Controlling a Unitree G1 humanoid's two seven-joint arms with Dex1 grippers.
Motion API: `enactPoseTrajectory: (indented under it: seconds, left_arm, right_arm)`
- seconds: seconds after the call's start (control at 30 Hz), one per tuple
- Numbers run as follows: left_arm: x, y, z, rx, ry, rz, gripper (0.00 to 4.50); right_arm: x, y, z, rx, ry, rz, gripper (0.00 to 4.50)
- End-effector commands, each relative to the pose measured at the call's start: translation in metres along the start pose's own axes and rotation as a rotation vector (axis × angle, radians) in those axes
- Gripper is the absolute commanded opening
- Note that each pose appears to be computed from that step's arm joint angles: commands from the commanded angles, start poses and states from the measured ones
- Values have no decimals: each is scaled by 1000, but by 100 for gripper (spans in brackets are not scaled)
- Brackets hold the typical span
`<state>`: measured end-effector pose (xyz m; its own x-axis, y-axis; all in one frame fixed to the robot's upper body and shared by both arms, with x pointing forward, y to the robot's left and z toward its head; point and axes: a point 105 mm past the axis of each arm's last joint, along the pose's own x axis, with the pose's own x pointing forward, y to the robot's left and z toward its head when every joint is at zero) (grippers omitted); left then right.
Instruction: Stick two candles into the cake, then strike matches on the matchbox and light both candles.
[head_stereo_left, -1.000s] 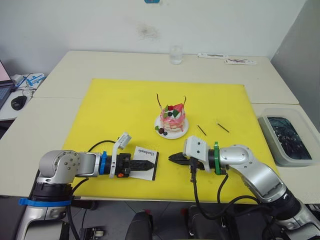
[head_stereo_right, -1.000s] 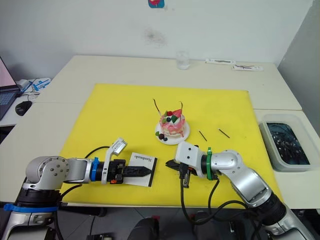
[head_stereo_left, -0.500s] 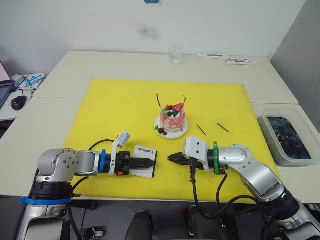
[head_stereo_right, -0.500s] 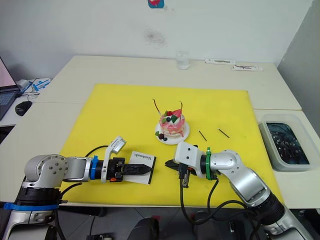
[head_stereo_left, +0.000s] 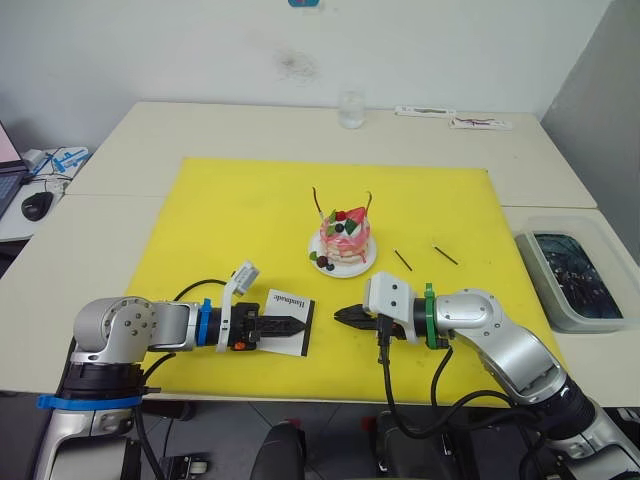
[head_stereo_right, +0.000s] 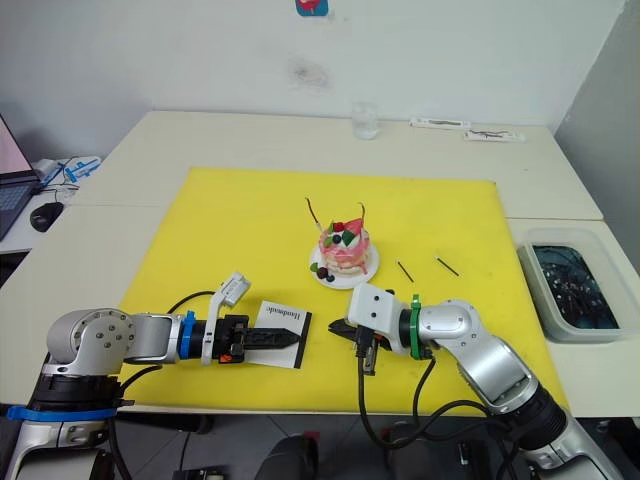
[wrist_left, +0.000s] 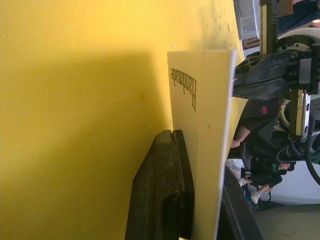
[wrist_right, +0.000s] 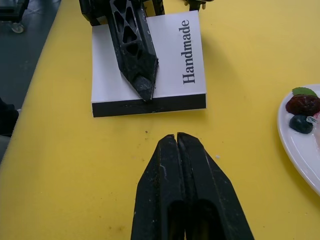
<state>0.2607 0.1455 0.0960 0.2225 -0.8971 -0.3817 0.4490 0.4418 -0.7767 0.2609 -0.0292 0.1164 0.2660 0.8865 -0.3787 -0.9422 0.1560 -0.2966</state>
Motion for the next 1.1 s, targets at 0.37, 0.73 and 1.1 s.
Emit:
enactPoseTrajectory:
  seconds: [0.37, 0.73, 1.1]
  left_arm:
    - [-18, -37, 2, 56, -47, -208, 6]
    - [-19, -41, 2, 72, -33, -240, 6]
    - [-21, -39, 4, 76, -29, -227, 6]
  right_arm:
    - [-63, -42, 19, 1, -92, -407, 0]
    - [-79, -40, 4, 53, -56, -497, 0]
    - [-81, -48, -10, 74, -27, -563, 0]
